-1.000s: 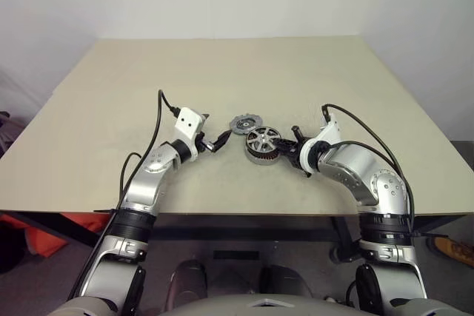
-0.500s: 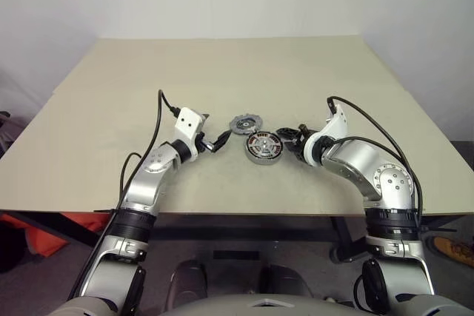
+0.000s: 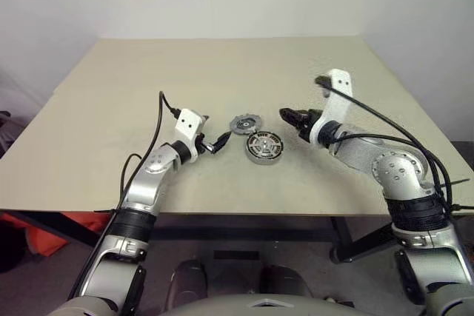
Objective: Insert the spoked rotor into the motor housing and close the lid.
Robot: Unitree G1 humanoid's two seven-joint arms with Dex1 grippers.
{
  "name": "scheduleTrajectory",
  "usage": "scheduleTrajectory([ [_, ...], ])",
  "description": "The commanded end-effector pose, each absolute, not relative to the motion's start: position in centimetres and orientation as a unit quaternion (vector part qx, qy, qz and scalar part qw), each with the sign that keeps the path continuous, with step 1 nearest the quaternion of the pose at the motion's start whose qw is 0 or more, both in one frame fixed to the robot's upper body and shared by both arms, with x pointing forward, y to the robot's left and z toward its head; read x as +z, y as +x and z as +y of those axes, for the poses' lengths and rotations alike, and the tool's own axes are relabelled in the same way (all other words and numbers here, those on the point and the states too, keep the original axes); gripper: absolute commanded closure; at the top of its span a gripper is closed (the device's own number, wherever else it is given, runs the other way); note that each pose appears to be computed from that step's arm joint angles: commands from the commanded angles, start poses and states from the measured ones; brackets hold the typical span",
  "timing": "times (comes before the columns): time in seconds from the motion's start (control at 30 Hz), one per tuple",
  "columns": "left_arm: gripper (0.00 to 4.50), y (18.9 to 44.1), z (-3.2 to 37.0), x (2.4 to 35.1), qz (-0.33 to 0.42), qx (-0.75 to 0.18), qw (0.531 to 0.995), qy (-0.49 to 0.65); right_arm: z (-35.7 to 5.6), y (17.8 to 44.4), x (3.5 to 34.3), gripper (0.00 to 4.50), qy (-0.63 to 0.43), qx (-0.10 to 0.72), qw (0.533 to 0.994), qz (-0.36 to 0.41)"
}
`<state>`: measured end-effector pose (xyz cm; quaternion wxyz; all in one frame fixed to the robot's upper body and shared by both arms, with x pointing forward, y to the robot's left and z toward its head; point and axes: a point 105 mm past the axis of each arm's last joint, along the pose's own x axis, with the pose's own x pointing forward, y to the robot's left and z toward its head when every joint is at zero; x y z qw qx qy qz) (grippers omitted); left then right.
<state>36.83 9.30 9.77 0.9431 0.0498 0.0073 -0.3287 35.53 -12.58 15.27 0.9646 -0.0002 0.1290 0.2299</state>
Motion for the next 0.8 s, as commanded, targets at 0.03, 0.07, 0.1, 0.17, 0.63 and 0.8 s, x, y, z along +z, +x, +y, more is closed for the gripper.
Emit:
scheduleTrajectory([
  [0.03,0.00,37.2,9.3,11.6,-0.026,-0.327,0.943,0.063,-10.6,35.6,15.5,2.28,-0.110,0.297,0.945,0.076],
  [0.07,0.00,37.2,9.3,11.6,-0.026,-0.327,0.943,0.063,-10.3,35.7,15.2,2.28,-0.111,0.307,0.942,0.077],
  [0.1,0.00,37.2,9.3,11.6,-0.026,-0.326,0.943,0.063,-10.0,35.8,14.8,2.28,-0.120,0.314,0.938,0.078],
  [0.17,0.00,37.2,9.4,11.6,-0.027,-0.324,0.943,0.065,-9.7,36.1,13.7,2.28,-0.133,0.320,0.934,0.086],
  [0.63,0.00,37.0,10.2,11.7,-0.030,-0.310,0.948,0.066,-10.8,36.4,7.0,2.28,-0.132,0.304,0.927,0.177],
  [0.8,0.00,37.0,10.3,11.7,-0.030,-0.308,0.949,0.067,-10.8,36.8,7.9,2.28,-0.123,0.301,0.933,0.156],
])
